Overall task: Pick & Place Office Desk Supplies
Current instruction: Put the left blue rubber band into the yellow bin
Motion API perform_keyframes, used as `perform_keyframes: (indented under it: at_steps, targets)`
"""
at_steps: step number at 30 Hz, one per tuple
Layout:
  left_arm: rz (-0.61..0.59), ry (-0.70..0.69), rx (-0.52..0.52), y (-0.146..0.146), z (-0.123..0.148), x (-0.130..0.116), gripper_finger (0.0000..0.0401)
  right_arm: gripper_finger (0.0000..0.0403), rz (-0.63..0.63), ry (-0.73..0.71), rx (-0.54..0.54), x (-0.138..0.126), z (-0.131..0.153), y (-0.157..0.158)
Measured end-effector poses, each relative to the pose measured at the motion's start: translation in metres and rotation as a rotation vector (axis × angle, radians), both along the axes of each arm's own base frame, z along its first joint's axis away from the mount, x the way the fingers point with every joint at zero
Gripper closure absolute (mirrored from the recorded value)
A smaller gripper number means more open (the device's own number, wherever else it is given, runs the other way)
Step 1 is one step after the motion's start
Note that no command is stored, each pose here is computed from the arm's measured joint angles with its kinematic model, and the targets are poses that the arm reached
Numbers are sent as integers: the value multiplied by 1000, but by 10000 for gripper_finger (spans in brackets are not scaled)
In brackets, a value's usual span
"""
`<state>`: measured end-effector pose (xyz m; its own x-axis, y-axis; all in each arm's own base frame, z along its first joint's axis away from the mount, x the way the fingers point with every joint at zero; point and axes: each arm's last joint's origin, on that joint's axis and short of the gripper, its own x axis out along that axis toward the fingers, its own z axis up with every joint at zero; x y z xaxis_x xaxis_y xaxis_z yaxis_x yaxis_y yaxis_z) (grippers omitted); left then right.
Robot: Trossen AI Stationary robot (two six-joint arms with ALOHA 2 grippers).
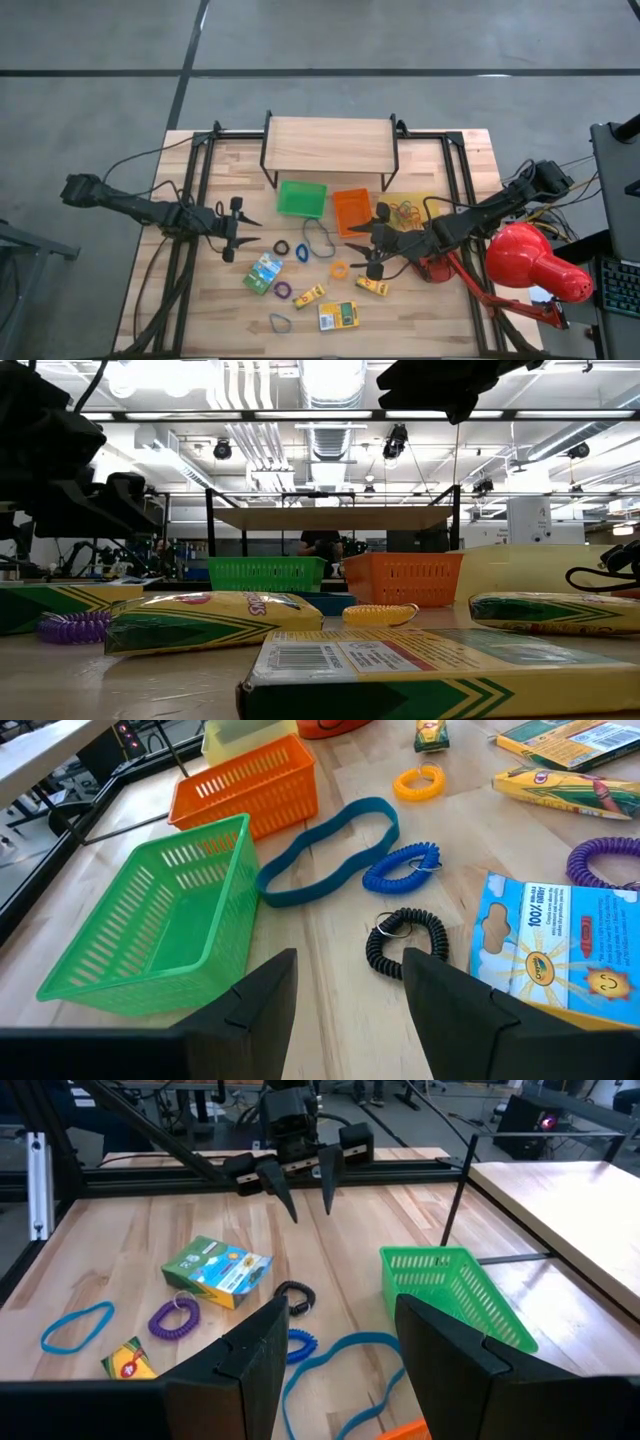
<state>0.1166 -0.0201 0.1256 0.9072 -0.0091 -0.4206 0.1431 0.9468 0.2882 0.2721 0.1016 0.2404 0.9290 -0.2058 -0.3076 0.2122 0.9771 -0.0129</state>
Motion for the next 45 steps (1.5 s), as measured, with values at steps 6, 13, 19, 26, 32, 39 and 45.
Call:
perform_keyframes:
  at_steps: [6,13,19,26,32,39,45]
  targets:
    - [0,1,0,0,0,0,217,220,-7,0,-1,0,0,0]
    - [1,0,0,0,0,0,217,220,-27,-19,35,2,1,-3]
    - [1,0,-1,0,0,0,217,220,49,8,45,5,-4,-1]
    - [1,1,-1,0,0,0,217,220,112,106,-29,18,-32,3]
    - [2,1,-2,0,0,0,217,220,107,173,-6,34,-58,9]
    - [2,1,-2,0,0,0,217,220,109,284,-70,65,-78,17]
    - [1,1,-2,0,0,0,217,220,57,419,6,92,-86,16]
